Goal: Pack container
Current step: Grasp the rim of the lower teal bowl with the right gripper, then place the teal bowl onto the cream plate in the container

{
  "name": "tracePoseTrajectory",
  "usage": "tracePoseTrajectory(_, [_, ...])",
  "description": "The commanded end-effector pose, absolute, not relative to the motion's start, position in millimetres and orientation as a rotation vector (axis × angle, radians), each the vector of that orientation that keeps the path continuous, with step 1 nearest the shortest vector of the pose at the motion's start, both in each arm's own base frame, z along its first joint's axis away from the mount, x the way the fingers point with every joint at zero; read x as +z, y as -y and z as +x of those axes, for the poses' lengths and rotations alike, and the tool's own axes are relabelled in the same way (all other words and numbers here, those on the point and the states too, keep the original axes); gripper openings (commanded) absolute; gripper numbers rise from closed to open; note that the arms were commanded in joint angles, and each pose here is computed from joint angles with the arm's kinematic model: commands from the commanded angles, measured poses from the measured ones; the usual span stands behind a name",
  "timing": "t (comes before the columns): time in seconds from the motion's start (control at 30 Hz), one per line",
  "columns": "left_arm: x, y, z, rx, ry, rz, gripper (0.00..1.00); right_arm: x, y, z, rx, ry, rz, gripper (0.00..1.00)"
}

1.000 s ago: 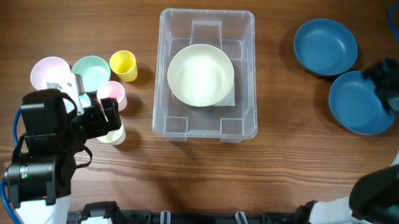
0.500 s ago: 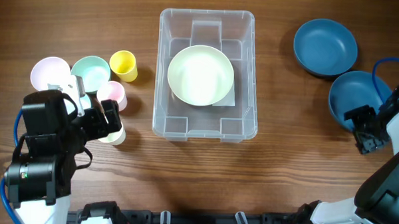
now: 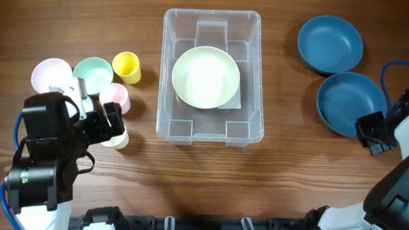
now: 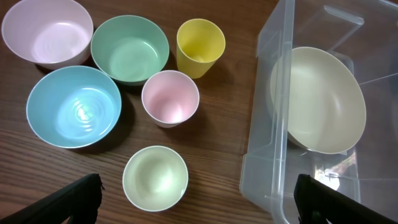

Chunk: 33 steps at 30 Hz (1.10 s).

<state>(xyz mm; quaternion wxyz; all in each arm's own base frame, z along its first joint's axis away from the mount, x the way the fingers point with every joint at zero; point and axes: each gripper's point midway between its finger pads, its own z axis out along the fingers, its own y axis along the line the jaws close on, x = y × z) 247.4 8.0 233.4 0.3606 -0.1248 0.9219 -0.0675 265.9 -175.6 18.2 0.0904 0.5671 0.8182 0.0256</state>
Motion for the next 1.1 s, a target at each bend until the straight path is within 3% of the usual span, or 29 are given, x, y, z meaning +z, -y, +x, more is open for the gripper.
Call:
tracePoseTrajectory(0.0, [241,-7,249,-0.192,-2.357,-0.32,1.0,13,171,263,0.084,-2.455,1.691,0.04])
tracePoseTrajectory(0.23, [242,-7,250,-0.192,-2.35,-0.318,1.0,30,169,264,0.094,-2.452,1.629,0.04])
tracePoseTrajectory(0.43, [243,-7,251,-0.192,-2.346,-0.317,1.0,175,134,314,0.09,-2.336,1.07,0.04])
tracePoseTrajectory(0.57, [242,-7,250,-0.192,-2.347,-0.317,1.0,273,54,353,0.181,-2.296,0.648,0.04])
tracePoseTrajectory(0.67, [242,-7,250,-0.192,-2.347,-0.317,1.0,318,-17,379,0.277,-2.266,0.366,0.04])
tracePoseTrajectory(0.8, [242,-7,250,-0.192,-2.348,-0.318,1.0,302,-103,413,0.364,-2.361,0.133,0.04])
tracePoseTrajectory(1.07, [241,-7,249,-0.192,-2.355,-0.319,1.0,159,-184,441,0.312,-2.676,-0.063,0.04])
